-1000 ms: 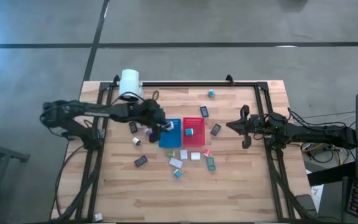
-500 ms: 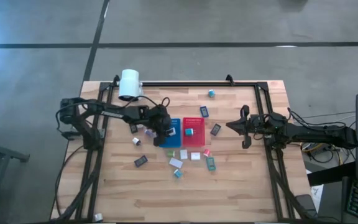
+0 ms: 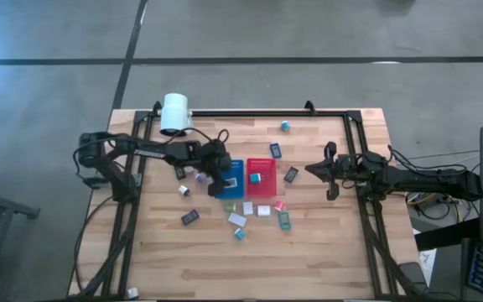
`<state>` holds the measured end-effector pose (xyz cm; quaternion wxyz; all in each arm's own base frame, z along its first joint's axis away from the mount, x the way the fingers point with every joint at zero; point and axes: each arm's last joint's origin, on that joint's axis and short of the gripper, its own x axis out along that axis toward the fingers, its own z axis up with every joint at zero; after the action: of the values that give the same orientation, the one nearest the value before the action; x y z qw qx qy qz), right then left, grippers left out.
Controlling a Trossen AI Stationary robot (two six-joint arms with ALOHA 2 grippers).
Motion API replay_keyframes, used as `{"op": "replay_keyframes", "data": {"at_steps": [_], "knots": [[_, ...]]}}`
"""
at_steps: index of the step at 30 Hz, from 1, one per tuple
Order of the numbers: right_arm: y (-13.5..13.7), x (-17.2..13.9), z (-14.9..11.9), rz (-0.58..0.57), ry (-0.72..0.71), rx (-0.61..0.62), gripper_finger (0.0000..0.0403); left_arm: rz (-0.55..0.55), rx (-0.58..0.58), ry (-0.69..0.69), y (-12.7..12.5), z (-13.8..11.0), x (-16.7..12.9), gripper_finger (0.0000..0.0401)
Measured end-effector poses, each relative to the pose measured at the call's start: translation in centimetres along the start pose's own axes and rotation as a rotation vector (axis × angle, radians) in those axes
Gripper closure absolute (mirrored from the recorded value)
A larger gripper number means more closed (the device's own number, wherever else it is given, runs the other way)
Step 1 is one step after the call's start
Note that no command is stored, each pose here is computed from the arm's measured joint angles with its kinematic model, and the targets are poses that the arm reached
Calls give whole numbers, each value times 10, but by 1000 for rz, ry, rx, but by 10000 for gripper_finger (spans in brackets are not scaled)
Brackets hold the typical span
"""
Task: Pick & Place Office items
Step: Put the blue charger adapter into the red bin
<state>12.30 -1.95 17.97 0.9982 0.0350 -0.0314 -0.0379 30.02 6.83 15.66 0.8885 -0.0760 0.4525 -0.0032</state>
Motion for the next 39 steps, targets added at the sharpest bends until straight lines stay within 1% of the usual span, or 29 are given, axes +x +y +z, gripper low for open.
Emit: {"op": "replay_keyframes", "data": {"at_steps": [2, 5, 8, 11, 15, 18, 20, 21, 22, 24, 26, 27, 31, 35, 39], "knots": [[0, 0, 0, 0, 0, 0, 390, -7, 15, -31, -3, 5, -12, 101], [0, 0, 0, 0, 0, -3, 390, -34, 69, -134, -9, 13, -39, 105], [0, 0, 0, 0, -1, -4, 390, -46, 166, -313, -19, 17, -69, 119], [0, 0, 1, 0, -8, -4, 390, -31, 236, -477, -26, 6, -92, 150], [0, 0, 1, -8, -10, -4, 390, -10, 337, -614, -32, -26, -112, 218], [-1, 0, 1, -44, -13, -4, 390, 10, 372, -704, -36, -52, -120, 288], [-2, 0, 1, -64, -14, -2, 390, 75, 339, -740, -36, -67, -124, 341], [-2, 0, 1, -75, -15, -1, 390, 108, 293, -756, -35, -74, -127, 367], [-2, 0, 1, -78, -16, -1, 390, 119, 245, -776, -35, -80, -129, 384], [-2, 0, 1, -80, -15, -1, 390, 104, 212, -825, -37, -90, -133, 391], [-2, 0, 1, -80, -15, -3, 390, 51, 230, -857, -40, -100, -134, 395], [-2, 0, 1, -80, -16, -4, 390, 42, 237, -867, -40, -105, -134, 397], [-2, 0, 1, -83, -17, -3, 390, 63, 236, -899, -40, -120, -131, 397], [-3, 0, 1, -110, -19, -1, 390, 88, 287, -911, -39, -133, -124, 398], [-3, 0, 1, -112, -19, -3, 390, 103, 316, -914, -38, -145, -115, 397]]}}
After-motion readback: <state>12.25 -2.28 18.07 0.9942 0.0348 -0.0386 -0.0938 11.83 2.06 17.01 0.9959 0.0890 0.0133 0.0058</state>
